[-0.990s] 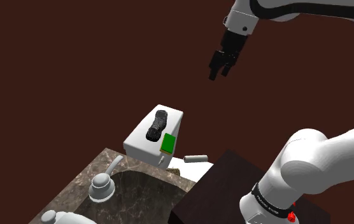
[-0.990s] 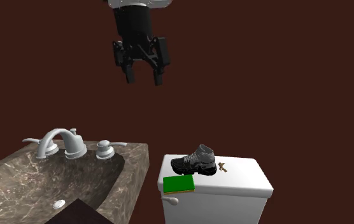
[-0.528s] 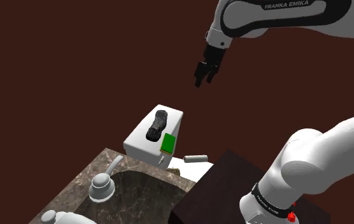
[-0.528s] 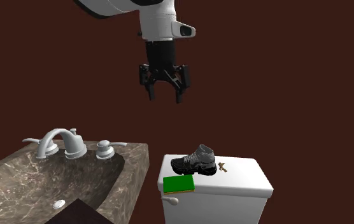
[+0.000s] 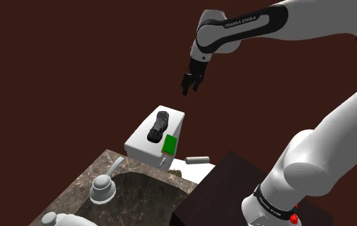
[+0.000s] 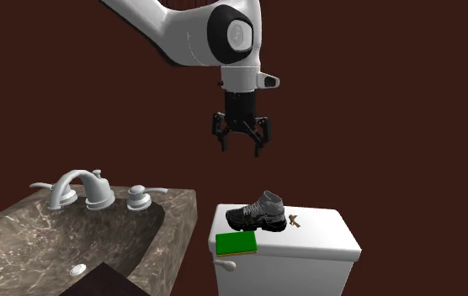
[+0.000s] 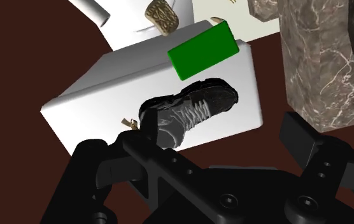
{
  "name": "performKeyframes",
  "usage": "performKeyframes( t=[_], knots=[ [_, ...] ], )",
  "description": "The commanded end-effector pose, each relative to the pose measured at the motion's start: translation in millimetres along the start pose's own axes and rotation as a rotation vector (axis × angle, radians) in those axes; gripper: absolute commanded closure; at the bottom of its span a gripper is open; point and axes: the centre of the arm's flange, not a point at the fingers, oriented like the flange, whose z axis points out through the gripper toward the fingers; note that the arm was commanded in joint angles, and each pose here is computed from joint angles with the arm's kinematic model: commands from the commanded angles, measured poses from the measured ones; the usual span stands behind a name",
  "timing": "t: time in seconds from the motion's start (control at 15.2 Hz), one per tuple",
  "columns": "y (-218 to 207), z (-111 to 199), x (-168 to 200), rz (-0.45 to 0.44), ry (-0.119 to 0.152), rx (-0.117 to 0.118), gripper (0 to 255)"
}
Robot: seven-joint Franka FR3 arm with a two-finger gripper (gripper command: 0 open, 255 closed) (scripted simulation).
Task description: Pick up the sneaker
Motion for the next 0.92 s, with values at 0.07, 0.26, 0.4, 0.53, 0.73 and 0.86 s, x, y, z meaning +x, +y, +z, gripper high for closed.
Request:
performKeyframes(
  t=[0.07,0.26,0.4,0.53,0.73,0.86],
  knots=[
    [8.6,29.7,28.5,-0.023,-0.009,0.01,0],
    [17.0,58.9,56.0,-0.045,-0.018,0.02,0],
    [22.1,78.5,74.2,-0.06,-0.024,0.027,0],
    [26.8,98.3,92.5,-0.075,-0.031,0.034,0],
    [33.0,128.3,119.7,-0.097,-0.04,0.044,0],
    [36.7,148.4,137.7,-0.112,-0.047,0.051,0]
  ],
)
